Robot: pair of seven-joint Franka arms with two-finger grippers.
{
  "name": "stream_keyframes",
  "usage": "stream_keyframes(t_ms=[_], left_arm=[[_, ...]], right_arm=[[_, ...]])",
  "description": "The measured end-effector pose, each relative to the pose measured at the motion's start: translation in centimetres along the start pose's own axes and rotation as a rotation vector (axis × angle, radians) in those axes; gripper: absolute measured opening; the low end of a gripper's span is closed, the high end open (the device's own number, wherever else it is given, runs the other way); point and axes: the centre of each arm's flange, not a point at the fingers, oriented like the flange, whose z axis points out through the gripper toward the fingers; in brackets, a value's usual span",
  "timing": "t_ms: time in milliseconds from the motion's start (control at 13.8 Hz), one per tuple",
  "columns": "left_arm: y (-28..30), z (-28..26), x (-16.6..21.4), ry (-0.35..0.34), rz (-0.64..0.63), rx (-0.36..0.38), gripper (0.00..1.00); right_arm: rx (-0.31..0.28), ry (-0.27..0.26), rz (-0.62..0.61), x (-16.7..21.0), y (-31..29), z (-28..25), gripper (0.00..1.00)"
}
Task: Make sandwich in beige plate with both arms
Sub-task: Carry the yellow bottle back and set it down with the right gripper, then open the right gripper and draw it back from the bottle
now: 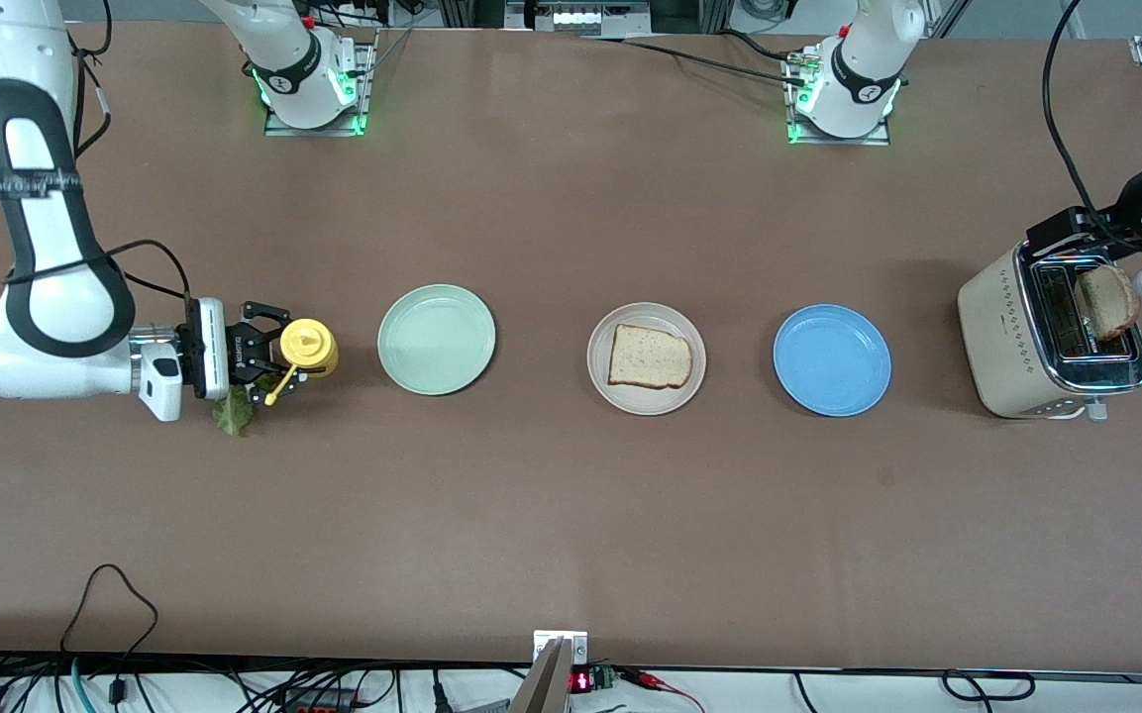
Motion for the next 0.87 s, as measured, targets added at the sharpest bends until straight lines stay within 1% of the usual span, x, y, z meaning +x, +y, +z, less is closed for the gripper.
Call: stream_keyframes(t_ms=[145,289,434,507,579,796,868], left_arm=[[0.0,0.1,-0.1,-0.01,-0.001,0.0,1.0],[-0.1,0.4,-0.5,-0.047,-0.002,0.001,1.0],[-0.1,0.5,-0.6,-0.053,-0.001,0.001,1.0],[0.0,0.5,-0.6,-0.054,0.001,0.001,1.0],[0.1,0.6,-0.5,-0.055,0.004,0.0,1.0],[0.7,1.0,-0.2,-0.063,0.014,0.0,1.0],[0.8,1.3,-0.1,-0.068,0.017,0.0,1.0]], right_arm=[[0.002,0.063,-0.048,-3.4,-0.4,0.9,0.55],[0.001,0.132,-0.084,-6.1,-0.7,2.0,0.55],[-0.003,0.178,-0.103,-8.7,-0.8,3.3,0.55],[-0.002,0.189,-0.105,-9.6,-0.9,3.8,0.54],[0.0,0.195,-0.104,-10.2,-1.0,4.1,0.51],[0.005,0.203,-0.1,-10.5,-1.0,4.5,0.51],[0.003,0.208,-0.099,-10.5,-1.0,4.6,0.55]])
